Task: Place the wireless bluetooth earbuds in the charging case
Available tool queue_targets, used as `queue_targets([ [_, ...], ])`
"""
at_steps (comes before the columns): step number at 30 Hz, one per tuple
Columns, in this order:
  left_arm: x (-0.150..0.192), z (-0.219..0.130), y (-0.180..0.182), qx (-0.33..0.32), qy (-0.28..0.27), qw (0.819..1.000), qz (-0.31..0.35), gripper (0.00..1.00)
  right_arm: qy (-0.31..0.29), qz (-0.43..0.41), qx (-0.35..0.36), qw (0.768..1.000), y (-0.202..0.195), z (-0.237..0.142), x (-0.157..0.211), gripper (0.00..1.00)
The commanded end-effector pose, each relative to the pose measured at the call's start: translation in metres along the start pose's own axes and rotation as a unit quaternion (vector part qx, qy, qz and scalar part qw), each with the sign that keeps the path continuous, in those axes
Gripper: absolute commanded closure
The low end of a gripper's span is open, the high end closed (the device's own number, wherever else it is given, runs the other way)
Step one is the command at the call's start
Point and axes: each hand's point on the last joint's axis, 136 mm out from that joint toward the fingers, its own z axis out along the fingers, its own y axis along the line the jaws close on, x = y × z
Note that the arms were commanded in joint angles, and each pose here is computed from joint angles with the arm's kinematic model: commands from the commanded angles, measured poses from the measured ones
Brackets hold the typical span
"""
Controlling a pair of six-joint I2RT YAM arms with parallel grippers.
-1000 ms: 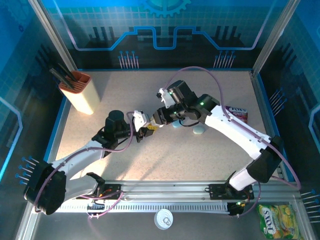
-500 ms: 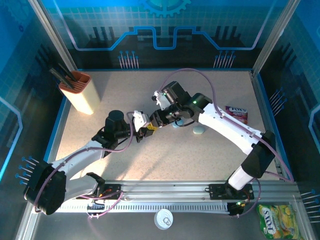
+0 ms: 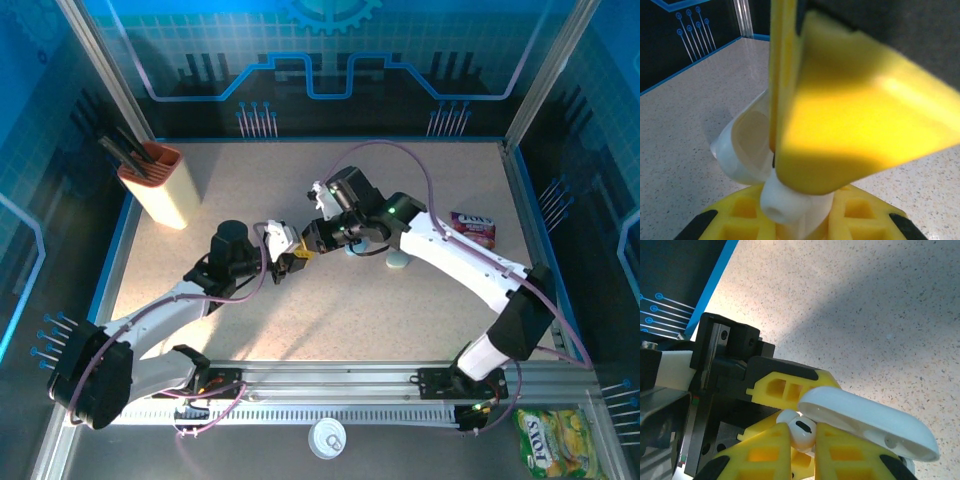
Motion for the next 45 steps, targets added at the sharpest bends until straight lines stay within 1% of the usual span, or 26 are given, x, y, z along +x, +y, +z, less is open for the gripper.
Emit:
queue_targets([
  [1, -0.023, -0.003, 0.013, -0.033, -0.038, 0.998, 0.027, 0.83, -0.031, 0.045, 0.011, 0.998, -0.008, 0.001, -0.002, 0.87],
  [10, -0.016, -0.002, 0.028, -0.076, -0.027, 0.996, 0.034, 0.83, -0.093, 0.107, 0.035, 0.989, -0.021, -0.002, -0.008, 0.88],
  [14, -0.014, 0.0, 0.031, -0.082, -0.028, 0.996, 0.036, 0.83, -0.101, 0.129, 0.043, 0.986, -0.026, 0.001, -0.009, 0.88],
  [18, -0.013, 0.001, 0.036, -0.096, -0.027, 0.994, 0.038, 0.83, -0.115, 0.17, 0.074, 0.976, -0.041, 0.001, -0.008, 0.88],
  [25, -0.016, 0.003, 0.038, -0.101, -0.032, 0.993, 0.05, 0.84, -0.118, 0.22, 0.08, 0.965, -0.045, 0.011, -0.005, 0.88],
  [29, -0.018, 0.005, 0.042, -0.12, -0.037, 0.991, 0.054, 0.85, -0.137, 0.245, 0.099, 0.955, -0.051, 0.013, -0.003, 0.88],
  [38, -0.017, 0.009, 0.05, -0.145, -0.035, 0.986, 0.072, 0.85, -0.15, 0.297, 0.098, 0.938, -0.052, 0.022, -0.002, 0.86],
  [43, -0.019, 0.01, 0.051, -0.149, -0.037, 0.985, 0.076, 0.86, -0.146, 0.325, 0.082, 0.931, -0.049, 0.034, 0.001, 0.86],
  [45, -0.02, 0.011, 0.05, -0.148, -0.039, 0.985, 0.077, 0.86, -0.142, 0.333, 0.081, 0.928, -0.048, 0.037, 0.003, 0.85],
])
